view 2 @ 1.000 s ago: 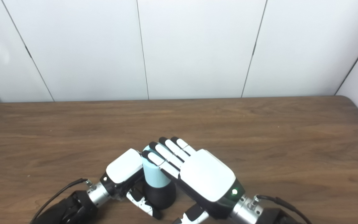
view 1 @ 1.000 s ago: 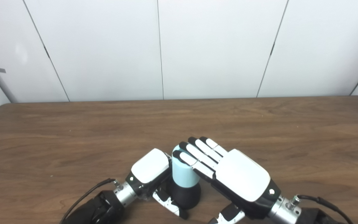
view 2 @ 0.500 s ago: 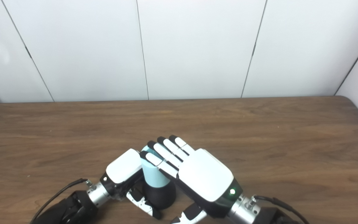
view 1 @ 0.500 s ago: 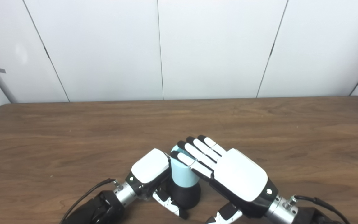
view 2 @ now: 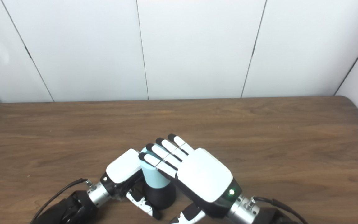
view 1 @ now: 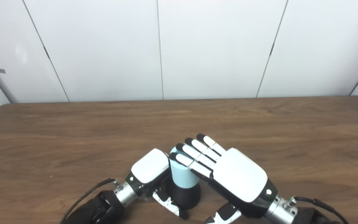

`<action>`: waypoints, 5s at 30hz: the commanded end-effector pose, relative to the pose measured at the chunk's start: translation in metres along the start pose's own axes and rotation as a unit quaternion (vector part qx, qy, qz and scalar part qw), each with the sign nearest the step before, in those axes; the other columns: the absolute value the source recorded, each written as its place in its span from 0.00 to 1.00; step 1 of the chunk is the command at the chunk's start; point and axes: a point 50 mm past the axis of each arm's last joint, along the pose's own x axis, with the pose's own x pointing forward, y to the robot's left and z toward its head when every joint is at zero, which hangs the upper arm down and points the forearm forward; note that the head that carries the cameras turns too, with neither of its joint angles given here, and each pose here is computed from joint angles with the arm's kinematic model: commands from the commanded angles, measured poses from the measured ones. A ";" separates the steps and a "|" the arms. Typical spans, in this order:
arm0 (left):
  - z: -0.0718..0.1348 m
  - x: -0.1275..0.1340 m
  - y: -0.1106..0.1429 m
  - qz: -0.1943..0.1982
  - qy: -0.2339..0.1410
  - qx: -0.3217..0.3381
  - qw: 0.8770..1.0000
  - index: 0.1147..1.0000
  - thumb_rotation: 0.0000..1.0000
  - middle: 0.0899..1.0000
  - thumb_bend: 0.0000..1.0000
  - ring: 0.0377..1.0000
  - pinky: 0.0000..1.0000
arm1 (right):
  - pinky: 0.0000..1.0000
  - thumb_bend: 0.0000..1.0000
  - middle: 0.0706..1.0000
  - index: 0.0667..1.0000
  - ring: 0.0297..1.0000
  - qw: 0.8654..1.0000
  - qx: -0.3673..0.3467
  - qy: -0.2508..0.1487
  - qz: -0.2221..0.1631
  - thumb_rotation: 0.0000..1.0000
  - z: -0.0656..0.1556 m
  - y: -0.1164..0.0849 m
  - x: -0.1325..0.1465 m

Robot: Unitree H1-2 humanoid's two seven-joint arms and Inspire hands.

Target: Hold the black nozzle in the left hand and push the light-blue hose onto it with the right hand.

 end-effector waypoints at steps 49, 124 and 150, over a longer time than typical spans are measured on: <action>0.039 -0.044 -0.095 -0.115 0.038 -0.102 0.987 0.46 0.00 0.37 0.52 0.28 0.23 | 0.99 0.77 0.94 0.90 0.96 0.993 0.000 0.000 0.117 0.79 0.018 0.034 -0.031; 0.039 -0.045 -0.096 -0.116 0.039 -0.105 0.987 0.45 0.00 0.39 0.52 0.31 0.26 | 0.98 0.78 0.99 0.95 0.99 0.976 0.026 0.022 0.216 0.96 0.024 0.050 -0.044; 0.036 -0.045 -0.097 -0.120 0.041 -0.104 0.987 0.44 0.00 0.37 0.52 0.22 0.19 | 1.00 0.83 1.00 1.00 1.00 0.993 0.071 0.005 0.091 0.90 0.029 0.028 -0.028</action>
